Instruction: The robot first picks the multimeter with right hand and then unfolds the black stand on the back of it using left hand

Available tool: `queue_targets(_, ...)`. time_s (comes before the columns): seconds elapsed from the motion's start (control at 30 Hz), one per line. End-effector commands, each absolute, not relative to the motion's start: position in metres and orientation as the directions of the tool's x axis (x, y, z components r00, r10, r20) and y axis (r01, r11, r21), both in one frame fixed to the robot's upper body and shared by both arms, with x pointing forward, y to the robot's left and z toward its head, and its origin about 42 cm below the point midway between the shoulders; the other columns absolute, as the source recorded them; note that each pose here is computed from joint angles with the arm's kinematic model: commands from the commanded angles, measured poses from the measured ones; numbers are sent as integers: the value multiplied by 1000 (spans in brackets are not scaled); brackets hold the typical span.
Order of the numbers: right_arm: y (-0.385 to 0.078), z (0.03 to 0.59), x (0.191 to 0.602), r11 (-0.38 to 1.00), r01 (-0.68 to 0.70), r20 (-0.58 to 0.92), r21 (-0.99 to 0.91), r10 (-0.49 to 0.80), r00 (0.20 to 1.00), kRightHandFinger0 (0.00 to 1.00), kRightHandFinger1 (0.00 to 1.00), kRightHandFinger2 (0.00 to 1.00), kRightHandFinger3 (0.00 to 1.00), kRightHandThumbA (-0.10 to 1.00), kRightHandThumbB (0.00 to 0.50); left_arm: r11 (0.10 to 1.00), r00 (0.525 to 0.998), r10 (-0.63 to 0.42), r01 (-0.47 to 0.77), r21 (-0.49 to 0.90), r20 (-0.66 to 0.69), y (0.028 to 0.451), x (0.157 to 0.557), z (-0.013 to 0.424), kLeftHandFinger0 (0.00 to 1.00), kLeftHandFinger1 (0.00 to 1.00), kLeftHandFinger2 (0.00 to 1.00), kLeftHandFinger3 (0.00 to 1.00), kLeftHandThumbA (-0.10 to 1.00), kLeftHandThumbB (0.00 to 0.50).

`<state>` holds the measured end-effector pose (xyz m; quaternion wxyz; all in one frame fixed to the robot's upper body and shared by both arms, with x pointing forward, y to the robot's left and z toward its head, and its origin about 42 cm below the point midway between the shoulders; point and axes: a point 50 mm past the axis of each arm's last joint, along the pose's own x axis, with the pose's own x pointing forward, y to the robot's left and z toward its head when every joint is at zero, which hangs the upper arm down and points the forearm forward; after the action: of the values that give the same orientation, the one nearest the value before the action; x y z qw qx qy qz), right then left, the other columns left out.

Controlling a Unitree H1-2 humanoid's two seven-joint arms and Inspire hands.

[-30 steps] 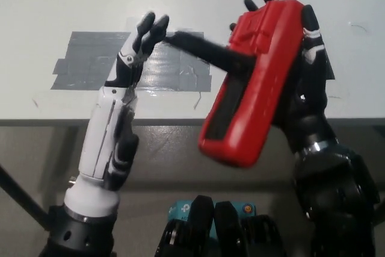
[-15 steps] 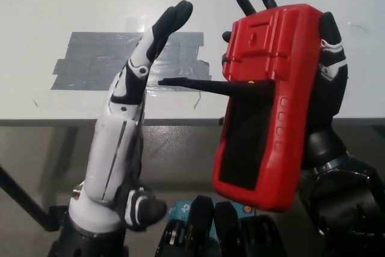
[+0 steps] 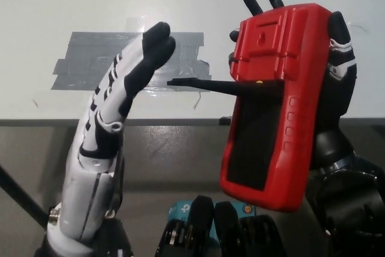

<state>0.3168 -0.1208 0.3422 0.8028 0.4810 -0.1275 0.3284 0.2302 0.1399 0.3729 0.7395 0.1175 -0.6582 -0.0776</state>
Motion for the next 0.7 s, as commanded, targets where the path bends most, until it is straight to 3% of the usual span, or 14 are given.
queue_targets(0.0, -117, 369, 302, 250, -747, 635, 616, 403, 659, 0, 379, 849, 952, -100, 113, 958, 101, -283, -7, 285, 954, 141, 231, 373, 1000, 801, 791, 1000, 1000, 464)
queue_targets(0.13, -118, 372, 294, 240, -760, 645, 604, 412, 643, 0, 350, 843, 925, -100, 114, 953, 117, -301, 27, 300, 946, 138, 235, 368, 1000, 790, 792, 1000, 1000, 455)
queue_targets(0.27, -117, 379, 287, 197, -778, 670, 596, 411, 617, 0, 332, 836, 895, -100, 138, 953, 146, -302, 15, 303, 942, 140, 239, 360, 1000, 731, 771, 1000, 1000, 396)
queue_targets(0.37, -118, 382, 280, 207, -788, 676, 580, 418, 607, 0, 264, 762, 772, -100, 155, 955, 150, -289, -26, 296, 945, 139, 243, 358, 1000, 658, 743, 1000, 1000, 377)
queue_targets(0.5, -119, 387, 274, 217, -803, 688, 555, 422, 590, 0, 170, 656, 688, -100, 156, 956, 171, -279, -43, 290, 945, 137, 244, 355, 1000, 654, 729, 1000, 1000, 375)
queue_targets(0.53, -120, 388, 274, 224, -808, 693, 546, 422, 585, 0, 148, 626, 697, -100, 147, 956, 170, -281, -31, 290, 945, 136, 244, 354, 1000, 612, 695, 1000, 1000, 364)
queue_targets(0.57, -121, 389, 273, 227, -809, 695, 543, 419, 584, 0, 141, 620, 705, -100, 150, 957, 162, -281, -20, 288, 946, 136, 244, 353, 996, 495, 623, 1000, 1000, 321)
queue_targets(0.63, -123, 390, 272, 230, -804, 699, 549, 402, 592, 0, 124, 602, 694, -100, 150, 963, 151, -267, 4, 269, 952, 134, 244, 350, 804, 246, 434, 1000, 1000, 279)
queue_targets(0.67, -123, 391, 272, 233, -799, 696, 555, 395, 599, 0, 115, 590, 678, -100, 160, 965, 152, -260, 22, 260, 954, 133, 244, 349, 725, 136, 349, 1000, 1000, 303)
